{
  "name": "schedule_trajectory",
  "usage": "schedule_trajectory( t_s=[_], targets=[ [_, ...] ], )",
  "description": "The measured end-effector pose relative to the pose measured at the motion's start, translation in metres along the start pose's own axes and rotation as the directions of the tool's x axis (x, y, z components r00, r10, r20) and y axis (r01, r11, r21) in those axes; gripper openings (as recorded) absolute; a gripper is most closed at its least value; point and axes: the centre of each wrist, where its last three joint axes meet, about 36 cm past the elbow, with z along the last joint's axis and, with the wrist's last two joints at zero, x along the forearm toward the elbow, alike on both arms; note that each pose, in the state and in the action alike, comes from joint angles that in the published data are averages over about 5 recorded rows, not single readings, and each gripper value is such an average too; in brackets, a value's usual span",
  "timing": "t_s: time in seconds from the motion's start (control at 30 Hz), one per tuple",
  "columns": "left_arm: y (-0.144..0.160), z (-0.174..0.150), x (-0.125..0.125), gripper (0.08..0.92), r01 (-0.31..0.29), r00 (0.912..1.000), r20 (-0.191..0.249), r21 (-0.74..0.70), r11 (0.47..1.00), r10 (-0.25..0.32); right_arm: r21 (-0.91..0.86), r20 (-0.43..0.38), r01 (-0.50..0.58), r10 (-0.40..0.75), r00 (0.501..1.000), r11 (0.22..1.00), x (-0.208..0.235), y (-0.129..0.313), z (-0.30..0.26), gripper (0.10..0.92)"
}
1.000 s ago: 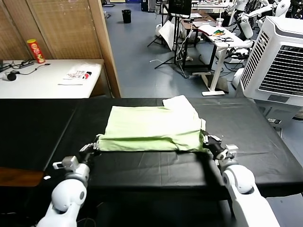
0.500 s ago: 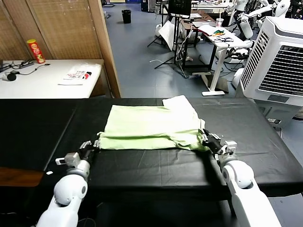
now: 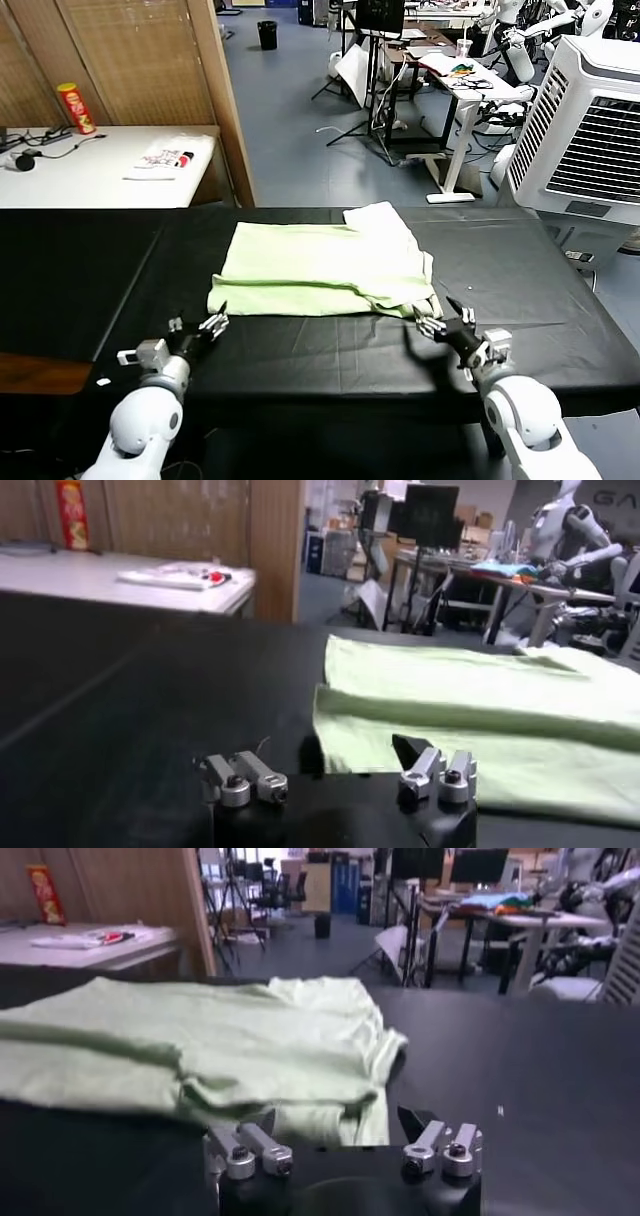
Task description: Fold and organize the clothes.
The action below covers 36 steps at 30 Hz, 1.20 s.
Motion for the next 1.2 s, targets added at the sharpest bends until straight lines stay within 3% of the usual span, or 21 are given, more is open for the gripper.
schedule_trajectory(
  t_s=[0.1, 0.33, 0.47, 0.77, 1.2],
  targets=[
    [0.003, 0.001, -0.001, 0.718, -0.001, 1.0000, -0.005, 0.006, 1.000, 0.001, 0.024, 0.006, -0.004, 0.004, 1.000, 1.000, 0.000, 0.001, 0.001, 0.428],
    [0.007, -0.001, -0.004, 0.332, -0.015, 0.9999, -0.009, 0.015, 1.000, 0.015, 0.045, 0.005, -0.006, 0.006, 1.000, 0.999, -0.001, 0.000, 0.000, 0.234],
    [0.007, -0.001, -0.005, 0.155, -0.020, 0.9997, -0.016, 0.011, 1.000, 0.020, 0.046, -0.008, -0.014, 0.015, 1.000, 0.999, 0.001, -0.002, 0.000, 0.134],
    [0.002, 0.000, 0.016, 0.125, 0.026, 0.9973, -0.067, -0.066, 0.997, -0.030, 0.064, -0.051, -0.025, 0.028, 0.998, 0.998, 0.030, -0.005, -0.005, 0.123],
    [-0.009, -0.005, 0.093, 0.125, 0.033, 0.9919, -0.116, -0.144, 0.989, -0.050, 0.079, -0.156, 0.008, 0.005, 0.988, 0.997, 0.083, 0.012, 0.014, 0.123]
  ],
)
